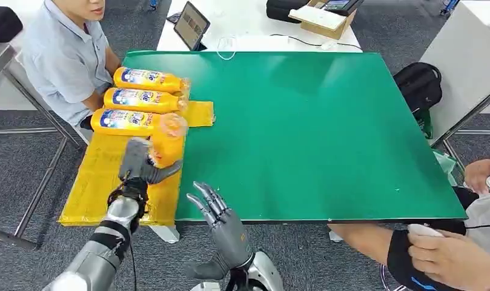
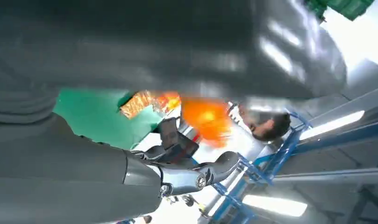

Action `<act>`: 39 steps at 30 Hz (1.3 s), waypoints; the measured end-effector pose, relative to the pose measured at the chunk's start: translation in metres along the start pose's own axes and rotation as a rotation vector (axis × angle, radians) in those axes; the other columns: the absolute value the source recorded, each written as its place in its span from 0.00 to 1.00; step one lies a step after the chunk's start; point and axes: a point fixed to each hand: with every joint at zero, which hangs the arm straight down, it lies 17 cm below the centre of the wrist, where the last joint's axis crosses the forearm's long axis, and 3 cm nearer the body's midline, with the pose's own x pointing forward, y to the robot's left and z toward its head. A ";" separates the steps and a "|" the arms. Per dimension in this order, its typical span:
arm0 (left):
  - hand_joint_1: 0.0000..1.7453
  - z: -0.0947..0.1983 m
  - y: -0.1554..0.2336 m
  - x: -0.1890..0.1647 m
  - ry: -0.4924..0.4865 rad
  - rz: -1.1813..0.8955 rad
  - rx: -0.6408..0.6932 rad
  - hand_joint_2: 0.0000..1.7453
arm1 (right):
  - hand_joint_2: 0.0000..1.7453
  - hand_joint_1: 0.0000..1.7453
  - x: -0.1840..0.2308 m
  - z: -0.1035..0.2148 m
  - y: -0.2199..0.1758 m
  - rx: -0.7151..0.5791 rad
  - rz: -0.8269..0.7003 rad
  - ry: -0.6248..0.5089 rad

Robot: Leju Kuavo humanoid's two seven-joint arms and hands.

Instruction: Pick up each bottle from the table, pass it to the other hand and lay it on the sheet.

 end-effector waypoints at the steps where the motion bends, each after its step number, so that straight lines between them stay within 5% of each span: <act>1: 1.00 -0.012 0.004 0.002 -0.020 -0.216 -0.003 1.00 | 0.00 0.00 -0.002 -0.002 -0.006 -0.025 -0.020 0.017; 3: 1.00 -0.032 -0.007 -0.009 -0.034 -0.673 -0.139 1.00 | 0.00 0.00 -0.005 -0.004 -0.010 -0.043 -0.044 0.032; 6: 1.00 -0.044 -0.005 -0.025 0.017 -0.896 -0.220 1.00 | 0.00 0.00 -0.006 -0.004 -0.011 -0.040 -0.052 0.029; 11: 1.00 -0.050 0.015 -0.054 0.127 -1.115 -0.292 1.00 | 0.00 0.00 -0.007 -0.001 -0.011 -0.042 -0.074 0.043; 17: 0.99 -0.038 0.029 -0.084 0.234 -1.126 -0.362 1.00 | 0.00 0.00 -0.015 0.006 -0.013 -0.041 -0.095 0.073; 19: 0.82 -0.032 0.029 -0.093 0.260 -1.124 -0.394 1.00 | 0.00 0.00 -0.016 0.008 -0.013 -0.034 -0.107 0.079; 20: 0.82 -0.028 0.030 -0.098 0.275 -1.126 -0.410 1.00 | 0.00 0.00 -0.017 0.010 -0.012 -0.030 -0.117 0.085; 21: 0.62 -0.027 0.030 -0.101 0.283 -1.126 -0.420 1.00 | 0.00 0.00 -0.018 0.011 -0.012 -0.026 -0.124 0.090; 22: 0.23 -0.027 0.030 -0.101 0.286 -1.126 -0.425 1.00 | 0.00 0.00 -0.018 0.013 -0.011 -0.022 -0.127 0.092; 24: 0.00 -0.025 0.029 -0.104 0.294 -1.120 -0.446 1.00 | 0.00 0.00 -0.019 0.015 -0.011 -0.016 -0.135 0.098; 39: 0.00 -0.009 0.005 -0.106 0.259 -0.887 -0.551 1.00 | 0.00 0.00 -0.021 0.019 -0.028 -0.074 -0.180 0.132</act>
